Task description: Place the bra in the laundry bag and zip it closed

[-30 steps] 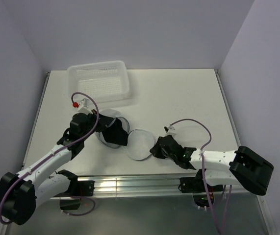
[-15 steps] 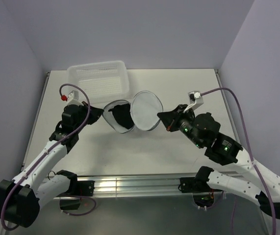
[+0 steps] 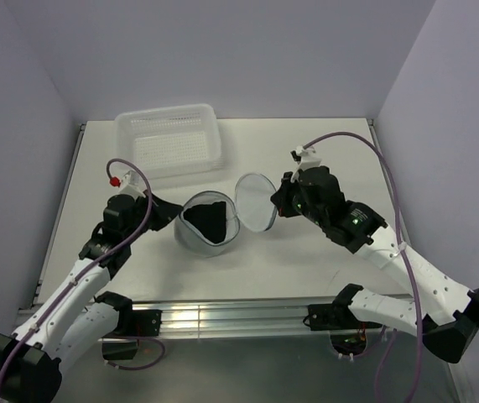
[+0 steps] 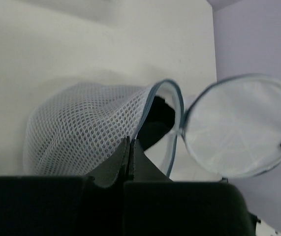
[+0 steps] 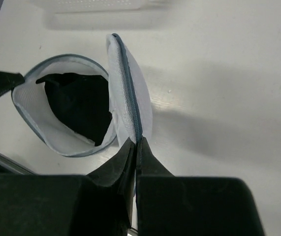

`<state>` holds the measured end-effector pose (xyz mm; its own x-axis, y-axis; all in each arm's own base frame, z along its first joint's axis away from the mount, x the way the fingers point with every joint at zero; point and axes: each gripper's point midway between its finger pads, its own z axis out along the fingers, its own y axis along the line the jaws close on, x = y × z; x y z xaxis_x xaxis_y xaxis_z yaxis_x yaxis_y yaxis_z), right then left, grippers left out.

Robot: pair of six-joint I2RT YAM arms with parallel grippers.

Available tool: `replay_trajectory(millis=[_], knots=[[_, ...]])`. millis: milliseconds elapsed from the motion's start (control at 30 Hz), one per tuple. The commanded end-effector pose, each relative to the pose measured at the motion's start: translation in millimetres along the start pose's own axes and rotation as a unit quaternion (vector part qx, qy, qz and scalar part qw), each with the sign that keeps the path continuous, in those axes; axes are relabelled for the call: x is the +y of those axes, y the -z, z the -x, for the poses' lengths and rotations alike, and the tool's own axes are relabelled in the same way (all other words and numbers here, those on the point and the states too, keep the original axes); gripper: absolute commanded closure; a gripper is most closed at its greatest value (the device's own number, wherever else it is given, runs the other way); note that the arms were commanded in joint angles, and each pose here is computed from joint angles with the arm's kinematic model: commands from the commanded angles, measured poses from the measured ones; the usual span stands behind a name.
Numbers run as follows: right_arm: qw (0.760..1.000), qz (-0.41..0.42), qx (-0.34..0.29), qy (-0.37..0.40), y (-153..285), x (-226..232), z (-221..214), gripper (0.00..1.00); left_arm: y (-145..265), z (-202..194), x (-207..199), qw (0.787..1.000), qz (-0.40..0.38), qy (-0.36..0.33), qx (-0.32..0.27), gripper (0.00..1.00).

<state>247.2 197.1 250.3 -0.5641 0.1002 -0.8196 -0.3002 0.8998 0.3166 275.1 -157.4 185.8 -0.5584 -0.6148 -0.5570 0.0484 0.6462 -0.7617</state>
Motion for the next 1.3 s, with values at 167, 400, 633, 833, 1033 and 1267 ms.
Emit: replay_trajectory(millis=[167,400,633,833,1033,1267], knots=[[0.995,-0.055,-0.072,0.043,-0.1,-6.0,70.1,1.0,6.9,-42.9,-29.1,0.997,-0.057,0.019,0.044,1.0],[0.987,-0.082,-0.067,0.123,-20.2,0.8,94.6,1.0,2.7,-90.1,-72.9,0.986,-0.141,0.048,0.069,1.0],[0.945,-0.139,-0.034,0.294,-32.2,18.4,68.0,1.0,-6.3,-113.7,-81.4,0.983,-0.153,0.066,0.076,1.0],[0.928,-0.145,-0.077,0.336,-13.4,39.0,70.9,1.0,-0.6,-98.9,-75.6,0.985,-0.15,0.072,0.037,1.0],[0.908,-0.024,-0.077,0.411,4.8,90.8,15.1,0.97,5.6,-91.8,-41.6,0.992,-0.099,0.074,0.01,1.0],[0.905,0.029,0.005,0.424,-15.1,113.8,-90.9,0.95,6.7,-93.9,-11.9,0.995,-0.066,0.074,-0.002,0.85]])
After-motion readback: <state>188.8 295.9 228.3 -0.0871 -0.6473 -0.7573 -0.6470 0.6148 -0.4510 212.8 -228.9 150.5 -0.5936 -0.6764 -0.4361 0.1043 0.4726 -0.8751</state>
